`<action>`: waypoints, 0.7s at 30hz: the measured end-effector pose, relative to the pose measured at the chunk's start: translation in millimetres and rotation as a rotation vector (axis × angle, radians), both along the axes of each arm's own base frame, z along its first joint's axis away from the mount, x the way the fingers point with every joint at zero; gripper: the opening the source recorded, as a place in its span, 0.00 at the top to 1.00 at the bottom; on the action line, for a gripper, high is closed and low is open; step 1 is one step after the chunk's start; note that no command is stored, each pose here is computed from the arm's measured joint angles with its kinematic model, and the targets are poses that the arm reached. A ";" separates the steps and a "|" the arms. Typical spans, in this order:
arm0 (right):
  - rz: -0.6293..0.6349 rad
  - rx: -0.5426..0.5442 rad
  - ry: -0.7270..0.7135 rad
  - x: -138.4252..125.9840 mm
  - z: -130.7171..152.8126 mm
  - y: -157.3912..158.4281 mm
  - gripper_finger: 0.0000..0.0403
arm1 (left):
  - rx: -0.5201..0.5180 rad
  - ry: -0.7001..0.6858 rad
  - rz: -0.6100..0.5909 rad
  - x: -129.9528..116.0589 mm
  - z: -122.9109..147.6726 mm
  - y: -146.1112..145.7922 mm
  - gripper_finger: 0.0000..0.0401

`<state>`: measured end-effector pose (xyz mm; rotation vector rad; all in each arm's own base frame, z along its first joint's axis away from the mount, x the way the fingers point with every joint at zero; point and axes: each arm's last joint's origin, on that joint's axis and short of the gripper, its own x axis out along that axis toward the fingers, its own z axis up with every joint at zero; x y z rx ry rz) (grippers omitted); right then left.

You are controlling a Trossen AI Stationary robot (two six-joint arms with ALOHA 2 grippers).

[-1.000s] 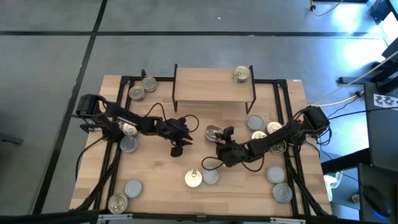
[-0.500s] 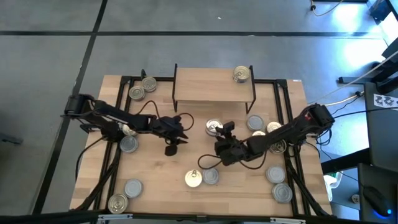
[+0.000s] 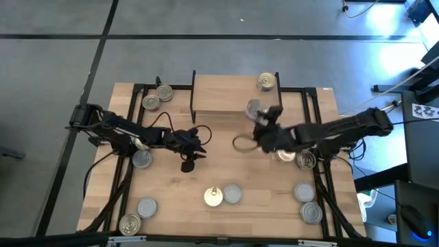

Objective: Stack canned seafood by type on shelf
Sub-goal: Stack the blue pink tuna can on top of the other blue pink tuna can on the shelf

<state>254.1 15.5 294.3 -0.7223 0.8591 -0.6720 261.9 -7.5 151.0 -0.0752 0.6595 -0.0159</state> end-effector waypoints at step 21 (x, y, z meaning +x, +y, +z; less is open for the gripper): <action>-0.197 0.007 0.112 -18.4 10.0 -140.4 0.51 | 0.028 -0.031 0.027 1.8 2.3 1.2 0.75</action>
